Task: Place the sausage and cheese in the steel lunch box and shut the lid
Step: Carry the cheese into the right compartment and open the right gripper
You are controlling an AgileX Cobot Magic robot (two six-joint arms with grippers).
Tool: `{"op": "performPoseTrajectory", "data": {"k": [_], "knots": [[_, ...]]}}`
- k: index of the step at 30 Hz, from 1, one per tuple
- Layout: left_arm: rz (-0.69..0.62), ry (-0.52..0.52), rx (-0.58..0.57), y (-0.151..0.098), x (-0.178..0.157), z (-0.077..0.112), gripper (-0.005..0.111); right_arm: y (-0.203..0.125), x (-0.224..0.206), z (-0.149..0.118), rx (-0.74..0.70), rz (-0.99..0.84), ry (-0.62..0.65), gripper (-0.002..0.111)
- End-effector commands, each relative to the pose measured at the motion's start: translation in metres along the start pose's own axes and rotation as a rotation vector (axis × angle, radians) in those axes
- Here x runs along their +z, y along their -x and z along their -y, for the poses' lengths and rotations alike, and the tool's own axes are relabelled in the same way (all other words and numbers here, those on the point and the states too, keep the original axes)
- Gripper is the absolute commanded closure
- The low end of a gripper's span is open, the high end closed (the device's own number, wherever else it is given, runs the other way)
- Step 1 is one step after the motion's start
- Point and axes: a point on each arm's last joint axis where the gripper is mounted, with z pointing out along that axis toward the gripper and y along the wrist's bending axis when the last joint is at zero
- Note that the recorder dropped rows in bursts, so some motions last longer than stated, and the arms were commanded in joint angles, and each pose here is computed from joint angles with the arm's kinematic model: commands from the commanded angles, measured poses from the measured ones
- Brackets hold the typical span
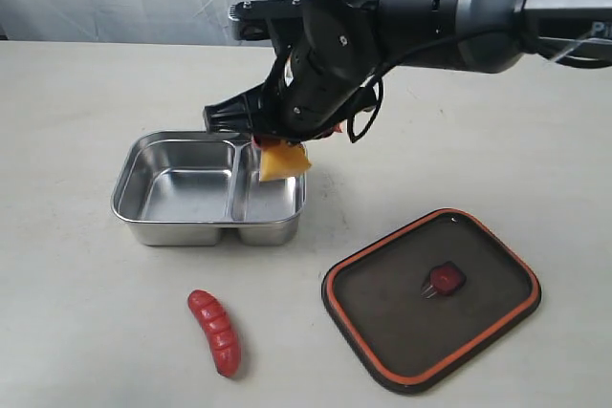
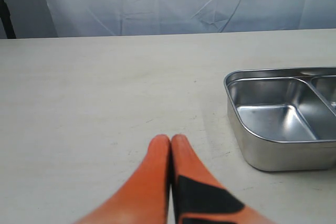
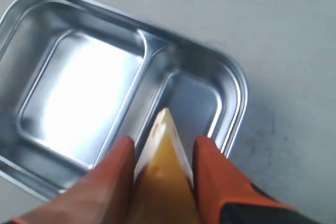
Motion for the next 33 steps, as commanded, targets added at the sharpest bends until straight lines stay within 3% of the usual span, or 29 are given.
{"op": "performPoseTrajectory", "data": {"k": [1,8,33], "knots": [[0.012,0.006,0.000,0.000,0.000,0.000,0.107,0.006,0.019,0.011,-0.034,0.004,-0.019,0.108],[0.012,0.006,0.000,0.000,0.000,0.000,0.107,-0.003,0.043,0.013,-0.028,-0.044,-0.029,0.108],[0.012,0.006,0.000,0.000,0.000,0.000,0.107,0.004,0.040,-0.005,-0.035,-0.039,0.016,0.108]]}}
